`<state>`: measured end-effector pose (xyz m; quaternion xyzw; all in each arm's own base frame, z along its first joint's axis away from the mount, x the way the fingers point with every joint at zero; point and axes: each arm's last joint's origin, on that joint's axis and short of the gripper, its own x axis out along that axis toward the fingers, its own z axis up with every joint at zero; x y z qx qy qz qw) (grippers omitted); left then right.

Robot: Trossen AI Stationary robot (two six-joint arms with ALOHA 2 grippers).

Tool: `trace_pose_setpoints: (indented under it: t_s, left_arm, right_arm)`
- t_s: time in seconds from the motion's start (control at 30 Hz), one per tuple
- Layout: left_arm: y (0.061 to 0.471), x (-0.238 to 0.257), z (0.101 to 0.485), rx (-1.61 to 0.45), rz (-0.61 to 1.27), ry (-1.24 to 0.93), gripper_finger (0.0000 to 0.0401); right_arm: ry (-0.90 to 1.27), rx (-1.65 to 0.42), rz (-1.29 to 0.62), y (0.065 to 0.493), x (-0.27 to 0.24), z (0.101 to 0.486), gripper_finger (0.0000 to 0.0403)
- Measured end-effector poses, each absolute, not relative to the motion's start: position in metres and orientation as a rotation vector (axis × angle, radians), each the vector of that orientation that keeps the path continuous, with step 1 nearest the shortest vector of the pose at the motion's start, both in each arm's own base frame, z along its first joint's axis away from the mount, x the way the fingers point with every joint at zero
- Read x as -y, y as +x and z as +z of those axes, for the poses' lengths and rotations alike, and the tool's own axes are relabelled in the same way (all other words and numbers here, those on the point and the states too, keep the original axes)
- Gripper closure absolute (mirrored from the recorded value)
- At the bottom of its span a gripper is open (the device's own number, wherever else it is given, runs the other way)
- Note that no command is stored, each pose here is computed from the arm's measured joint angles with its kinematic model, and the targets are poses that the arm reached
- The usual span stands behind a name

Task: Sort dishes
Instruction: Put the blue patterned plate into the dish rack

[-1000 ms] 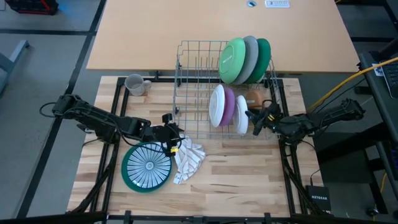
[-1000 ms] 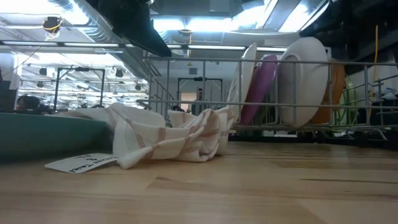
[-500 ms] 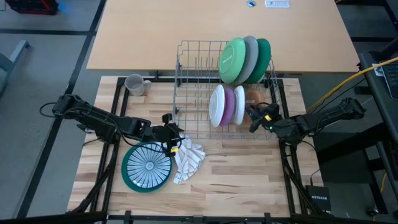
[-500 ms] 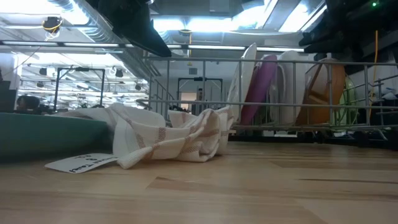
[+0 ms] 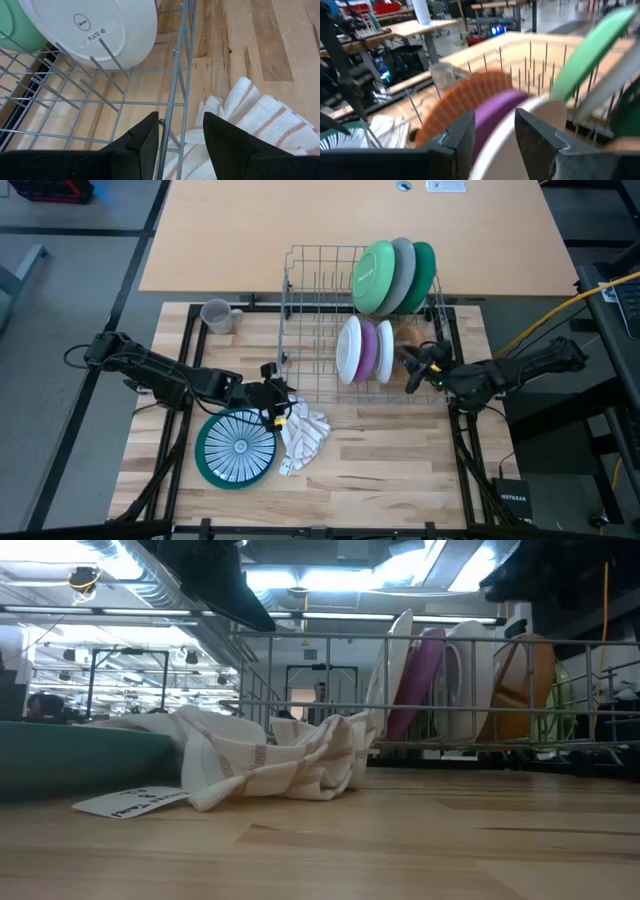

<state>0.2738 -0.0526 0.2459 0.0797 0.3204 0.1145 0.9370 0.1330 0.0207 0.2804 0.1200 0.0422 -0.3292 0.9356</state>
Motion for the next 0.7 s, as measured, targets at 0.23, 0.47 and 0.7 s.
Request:
trace_pose_setpoints:
  t_s: [0.23,0.47,0.7]
  left_arm:
    - [0.268,0.067,0.251,-0.635,0.165,0.222,0.0258]
    - [0.249,0.097,0.273,-0.538,0.091,0.035,0.0258]
    - [0.225,0.141,0.265,-0.646,-0.077,-0.168,0.0258]
  right_arm:
    - [0.216,-0.040,-0.523,0.129,-0.022,0.326,0.0262]
    - [0.245,-0.143,-0.163,0.144,-0.036,0.324,0.0262]
    - [0.235,-0.304,-0.013,0.186,-0.056,0.298,0.0262]
